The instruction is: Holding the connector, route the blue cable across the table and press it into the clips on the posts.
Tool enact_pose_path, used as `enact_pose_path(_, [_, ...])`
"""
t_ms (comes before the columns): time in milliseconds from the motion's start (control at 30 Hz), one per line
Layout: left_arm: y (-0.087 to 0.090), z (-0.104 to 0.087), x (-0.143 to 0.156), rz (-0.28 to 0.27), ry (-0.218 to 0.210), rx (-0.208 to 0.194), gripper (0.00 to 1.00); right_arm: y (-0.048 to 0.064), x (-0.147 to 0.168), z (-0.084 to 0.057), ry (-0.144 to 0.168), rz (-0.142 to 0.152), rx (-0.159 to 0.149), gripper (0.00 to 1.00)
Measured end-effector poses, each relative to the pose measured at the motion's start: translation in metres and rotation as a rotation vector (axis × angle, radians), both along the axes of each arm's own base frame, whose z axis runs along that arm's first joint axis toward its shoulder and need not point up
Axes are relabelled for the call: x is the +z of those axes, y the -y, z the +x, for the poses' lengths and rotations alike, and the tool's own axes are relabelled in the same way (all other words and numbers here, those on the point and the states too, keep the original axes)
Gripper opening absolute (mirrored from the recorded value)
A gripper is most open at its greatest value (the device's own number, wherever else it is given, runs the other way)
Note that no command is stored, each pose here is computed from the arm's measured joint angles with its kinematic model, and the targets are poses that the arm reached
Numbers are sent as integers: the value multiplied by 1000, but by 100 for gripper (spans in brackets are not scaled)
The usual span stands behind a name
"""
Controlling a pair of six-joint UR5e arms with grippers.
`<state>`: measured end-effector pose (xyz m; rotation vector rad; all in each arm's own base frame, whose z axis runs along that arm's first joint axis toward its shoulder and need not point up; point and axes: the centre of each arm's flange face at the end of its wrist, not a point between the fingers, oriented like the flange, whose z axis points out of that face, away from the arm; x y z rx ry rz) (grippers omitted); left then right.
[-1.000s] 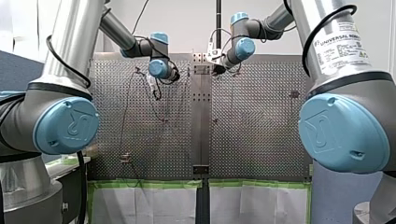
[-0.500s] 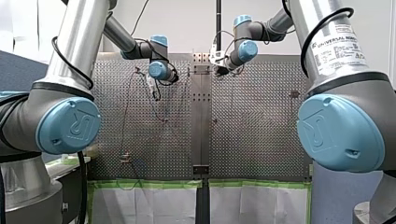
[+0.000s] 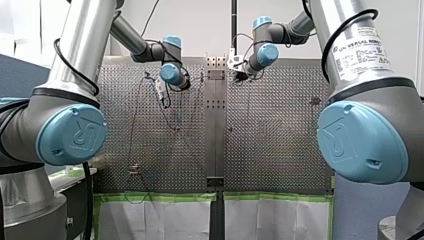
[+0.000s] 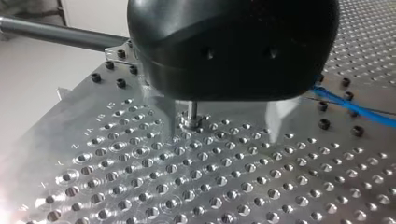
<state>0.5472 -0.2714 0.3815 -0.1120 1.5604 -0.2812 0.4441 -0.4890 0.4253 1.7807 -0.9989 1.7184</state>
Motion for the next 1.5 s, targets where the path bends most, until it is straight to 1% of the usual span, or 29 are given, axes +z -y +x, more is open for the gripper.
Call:
enact_pose_path(100, [1, -8, 4, 21, -11, 11, 100, 1, 0, -1, 0, -1, -1, 0])
enact_pose_path(200, [4, -21, 7, 21, -28, 3, 100, 2, 1, -2, 0, -1, -3, 0])
enact_pose_path(267, [8, -30, 10, 19, -38, -16, 100, 2, 1, -3, 0, -2, -5, 0])
enact_pose_path(367, [15, -43, 11, 31, -59, -49, 100, 4, 2, -5, 0, -3, -9, 0])
enact_pose_path(500, [21, -62, 11, 37, -91, -76, 100, 5, 3, -7, 1, -4, -12, 0])
enact_pose_path(600, [23, -75, 15, 32, -102, -90, 100, 6, 4, -9, 2, -6, -15, 0])
enact_pose_path(733, [27, -90, 27, 31, -97, -100, 100, 6, 5, -11, 3, -8, -19, 0])
enact_pose_path(800, [31, -99, 35, 30, -86, -103, 100, 7, 7, -12, 3, -9, -24, 0])
enact_pose_path(967, [44, -116, 54, 12, -35, -125, 100, 8, 10, -16, 6, -14, -34, 0])
enact_pose_path(1167, [64, -125, 64, -12, 18, -133, 100, 11, 11, -20, 6, -15, -46, 0])
enact_pose_path(1300, [78, -127, 64, -2, 16, -134, 100, 12, 11, -22, 6, -14, -51, 0])
enact_pose_path(1500, [101, -130, 58, 39, -15, -134, 100, 13, 11, -23, 7, -13, -52, 0])
